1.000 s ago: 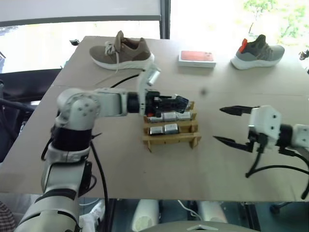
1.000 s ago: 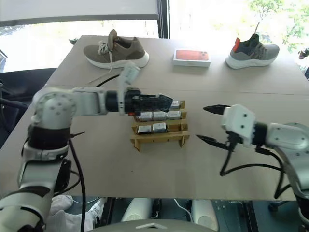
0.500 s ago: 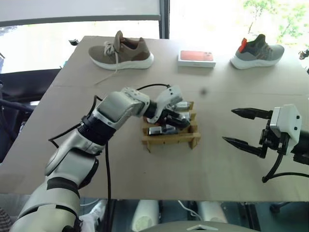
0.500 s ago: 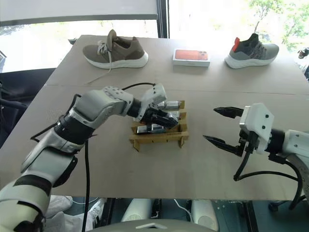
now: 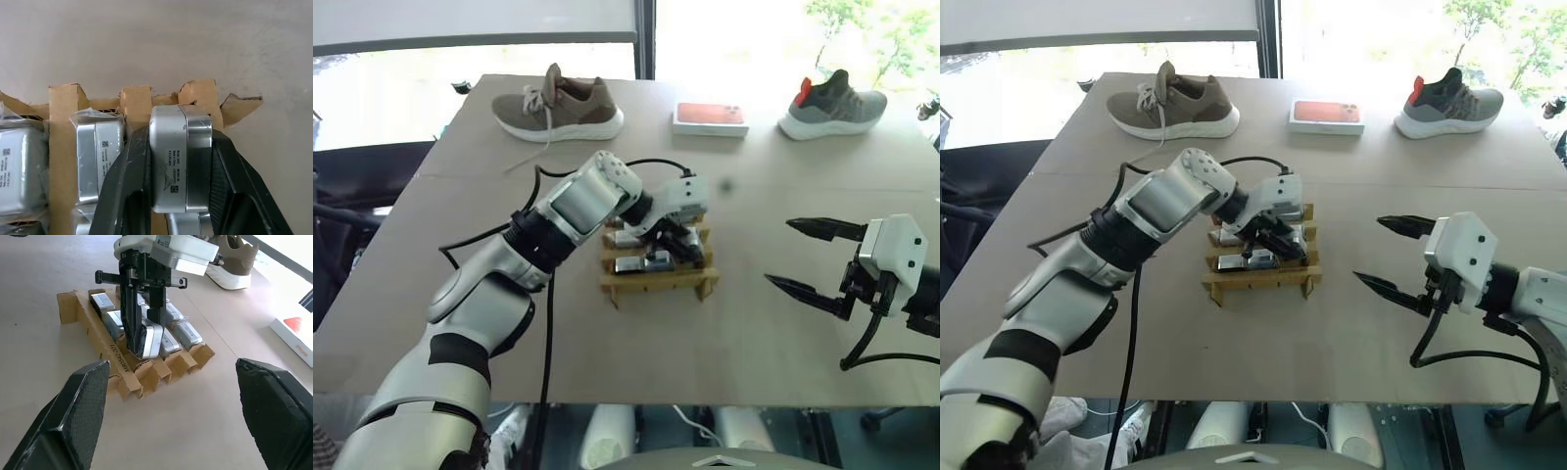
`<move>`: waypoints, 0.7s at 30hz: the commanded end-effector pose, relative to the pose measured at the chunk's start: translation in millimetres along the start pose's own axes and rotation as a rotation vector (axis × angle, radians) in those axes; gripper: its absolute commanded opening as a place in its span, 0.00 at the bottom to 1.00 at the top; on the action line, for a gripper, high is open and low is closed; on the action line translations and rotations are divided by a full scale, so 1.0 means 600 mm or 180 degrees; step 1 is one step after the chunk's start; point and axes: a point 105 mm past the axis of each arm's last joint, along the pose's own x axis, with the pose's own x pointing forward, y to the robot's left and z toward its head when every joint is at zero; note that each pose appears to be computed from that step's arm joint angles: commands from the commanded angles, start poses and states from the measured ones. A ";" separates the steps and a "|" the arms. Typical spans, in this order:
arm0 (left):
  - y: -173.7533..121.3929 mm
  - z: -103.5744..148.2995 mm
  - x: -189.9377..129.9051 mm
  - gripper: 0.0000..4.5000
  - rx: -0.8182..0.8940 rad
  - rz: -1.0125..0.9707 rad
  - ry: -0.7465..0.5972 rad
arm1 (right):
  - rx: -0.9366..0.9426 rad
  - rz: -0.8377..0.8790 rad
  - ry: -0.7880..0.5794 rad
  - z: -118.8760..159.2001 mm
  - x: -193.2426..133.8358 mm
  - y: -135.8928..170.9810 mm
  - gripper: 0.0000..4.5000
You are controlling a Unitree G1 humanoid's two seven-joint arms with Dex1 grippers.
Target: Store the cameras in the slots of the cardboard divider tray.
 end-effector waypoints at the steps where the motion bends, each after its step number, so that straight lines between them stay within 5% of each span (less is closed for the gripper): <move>1: 0.010 -0.012 -0.015 0.18 -0.0063 0.0130 0.0177 | -0.0152 -0.0021 -0.0077 0.015 0.001 0.004 0.91; 10: -0.001 0.015 -0.005 0.18 -0.0192 0.0093 0.0066 | -0.0150 -0.0069 -0.0043 0.009 0.005 0.006 0.91; 17: -0.016 0.046 -0.006 0.18 -0.0867 -0.0140 -0.0172 | -0.0175 -0.0097 -0.0036 0.008 0.006 0.007 0.91; 21: -0.009 0.026 -0.005 0.18 -0.0767 -0.0040 -0.0021 | -0.0176 -0.0093 -0.0041 0.009 0.006 0.008 0.91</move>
